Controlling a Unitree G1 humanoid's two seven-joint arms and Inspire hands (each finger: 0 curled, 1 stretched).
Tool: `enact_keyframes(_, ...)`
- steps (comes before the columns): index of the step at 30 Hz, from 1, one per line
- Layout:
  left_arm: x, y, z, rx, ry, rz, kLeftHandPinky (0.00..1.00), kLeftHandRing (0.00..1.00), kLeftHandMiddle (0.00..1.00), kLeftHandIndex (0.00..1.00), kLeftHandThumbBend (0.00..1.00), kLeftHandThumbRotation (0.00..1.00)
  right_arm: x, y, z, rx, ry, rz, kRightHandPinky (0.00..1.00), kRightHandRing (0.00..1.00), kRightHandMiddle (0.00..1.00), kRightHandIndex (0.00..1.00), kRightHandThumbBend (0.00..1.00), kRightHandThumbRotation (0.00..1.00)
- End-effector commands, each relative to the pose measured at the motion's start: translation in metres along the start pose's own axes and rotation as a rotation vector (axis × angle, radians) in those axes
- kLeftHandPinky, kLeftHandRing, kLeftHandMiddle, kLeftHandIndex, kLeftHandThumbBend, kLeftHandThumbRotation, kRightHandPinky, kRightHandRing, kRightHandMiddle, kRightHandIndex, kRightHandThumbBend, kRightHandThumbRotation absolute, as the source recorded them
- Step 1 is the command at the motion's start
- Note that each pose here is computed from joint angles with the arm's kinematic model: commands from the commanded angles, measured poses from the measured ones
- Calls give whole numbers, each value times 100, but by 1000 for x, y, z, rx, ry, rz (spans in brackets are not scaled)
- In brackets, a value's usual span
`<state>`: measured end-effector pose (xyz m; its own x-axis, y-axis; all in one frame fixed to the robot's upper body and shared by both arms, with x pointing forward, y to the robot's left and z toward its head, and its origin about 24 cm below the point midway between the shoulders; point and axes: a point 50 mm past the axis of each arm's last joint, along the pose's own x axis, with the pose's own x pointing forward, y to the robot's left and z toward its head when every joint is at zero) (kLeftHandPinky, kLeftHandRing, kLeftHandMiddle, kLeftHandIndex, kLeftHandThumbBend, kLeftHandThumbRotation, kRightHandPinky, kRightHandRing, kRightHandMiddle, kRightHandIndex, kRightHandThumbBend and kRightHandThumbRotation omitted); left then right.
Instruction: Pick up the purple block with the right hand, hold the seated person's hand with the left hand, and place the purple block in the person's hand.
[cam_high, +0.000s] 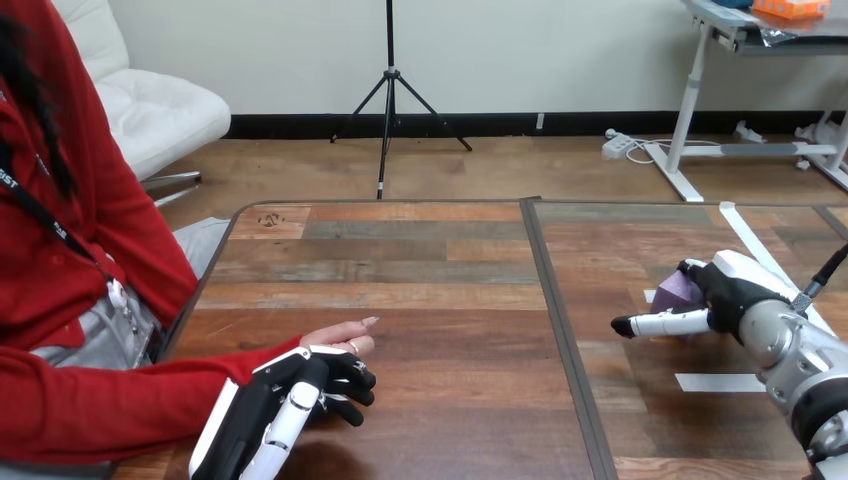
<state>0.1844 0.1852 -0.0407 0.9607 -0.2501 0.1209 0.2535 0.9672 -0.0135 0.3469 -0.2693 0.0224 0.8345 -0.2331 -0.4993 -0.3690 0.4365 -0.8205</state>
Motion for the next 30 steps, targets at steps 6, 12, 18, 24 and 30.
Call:
enact_keyframes(6, 10, 5, 12, 23, -73, 8, 47, 57, 58, 55, 53, 80, 1, 1, 14, 14, -31, 3, 82, 93, 93, 91, 100, 50)
enact_keyframes(12, 9, 5, 12, 20, -71, 7, 48, 57, 59, 55, 54, 80, 1, 4, 14, 4, -28, 9, 81, 92, 92, 90, 100, 48)
enact_keyframes(18, 9, 5, 12, 24, -68, 11, 49, 58, 59, 54, 57, 80, 1, 6, 13, -3, -30, 12, 80, 92, 92, 88, 100, 45)
enact_keyframes(24, 9, 5, 12, 29, -71, 8, 48, 57, 59, 54, 57, 80, 1, 8, 11, 5, -22, 17, 81, 92, 92, 88, 100, 39)
enact_keyframes(30, 9, 6, 13, 36, -77, 4, 48, 57, 59, 54, 55, 81, 1, 10, 10, 33, -8, 16, 79, 89, 90, 87, 99, 36)
